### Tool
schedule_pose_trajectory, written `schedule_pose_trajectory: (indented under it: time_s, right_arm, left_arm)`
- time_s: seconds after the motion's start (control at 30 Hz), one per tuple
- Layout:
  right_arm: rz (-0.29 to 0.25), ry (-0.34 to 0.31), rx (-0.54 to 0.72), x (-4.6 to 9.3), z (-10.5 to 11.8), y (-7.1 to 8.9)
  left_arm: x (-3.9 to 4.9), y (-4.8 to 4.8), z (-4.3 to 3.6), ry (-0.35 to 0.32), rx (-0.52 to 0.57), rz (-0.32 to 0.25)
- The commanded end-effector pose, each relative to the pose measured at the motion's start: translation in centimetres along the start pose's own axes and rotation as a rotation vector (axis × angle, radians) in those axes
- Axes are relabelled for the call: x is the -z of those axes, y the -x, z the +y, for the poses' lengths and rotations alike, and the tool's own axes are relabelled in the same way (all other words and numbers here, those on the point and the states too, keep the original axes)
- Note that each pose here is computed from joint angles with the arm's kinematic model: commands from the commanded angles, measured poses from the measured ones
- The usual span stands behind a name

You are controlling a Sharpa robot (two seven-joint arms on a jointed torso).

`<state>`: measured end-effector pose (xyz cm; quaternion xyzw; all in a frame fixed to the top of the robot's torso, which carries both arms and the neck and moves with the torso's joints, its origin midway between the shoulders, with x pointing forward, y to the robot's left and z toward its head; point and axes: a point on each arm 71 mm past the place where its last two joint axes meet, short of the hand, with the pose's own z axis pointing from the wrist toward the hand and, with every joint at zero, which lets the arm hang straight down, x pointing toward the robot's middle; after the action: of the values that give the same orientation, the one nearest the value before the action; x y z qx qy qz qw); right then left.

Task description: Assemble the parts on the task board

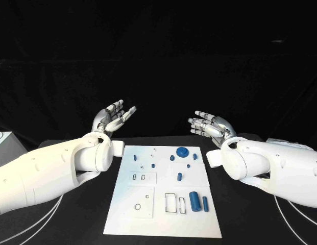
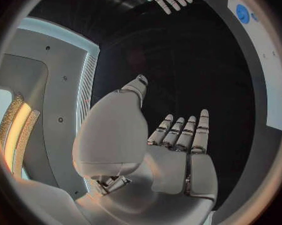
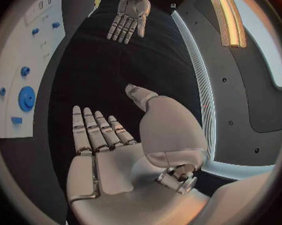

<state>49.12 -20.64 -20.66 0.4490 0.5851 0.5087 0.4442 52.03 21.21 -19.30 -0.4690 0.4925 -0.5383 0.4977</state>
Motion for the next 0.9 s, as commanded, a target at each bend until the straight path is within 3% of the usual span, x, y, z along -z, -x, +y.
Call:
schedule_pose_trajectory:
  time_s: [0.03, 0.17, 0.2, 0.4, 0.73, 0.9]
  right_arm:
    - [0.168, -0.056, 0.022, -0.1, -0.1, -0.8]
    - [0.186, -0.065, 0.031, -0.2, 0.0, -0.7]
    - [0.148, 0.093, 0.322, -1.0, 1.0, 1.1]
    - [0.165, 0.203, 0.547, -1.4, 2.2, 1.6]
    - [0.181, 0.315, 0.88, -1.7, 3.8, 1.7]
    - [0.183, 0.332, 1.021, -1.7, 4.1, 1.6]
  left_arm:
    - [-0.16, -0.58, -0.27, -0.018, 0.053, 0.076]
    - [-0.16, -0.58, -0.27, -0.018, 0.053, 0.076]
    - [-0.14, 0.11, -0.23, -0.014, 0.059, 0.087]
    - [0.18, 0.22, -0.39, -0.014, 0.075, 0.116]
    - [1.66, 0.51, -1.23, -0.018, 0.08, 0.178]
    - [2.76, 0.37, -1.92, -0.026, 0.094, 0.257]
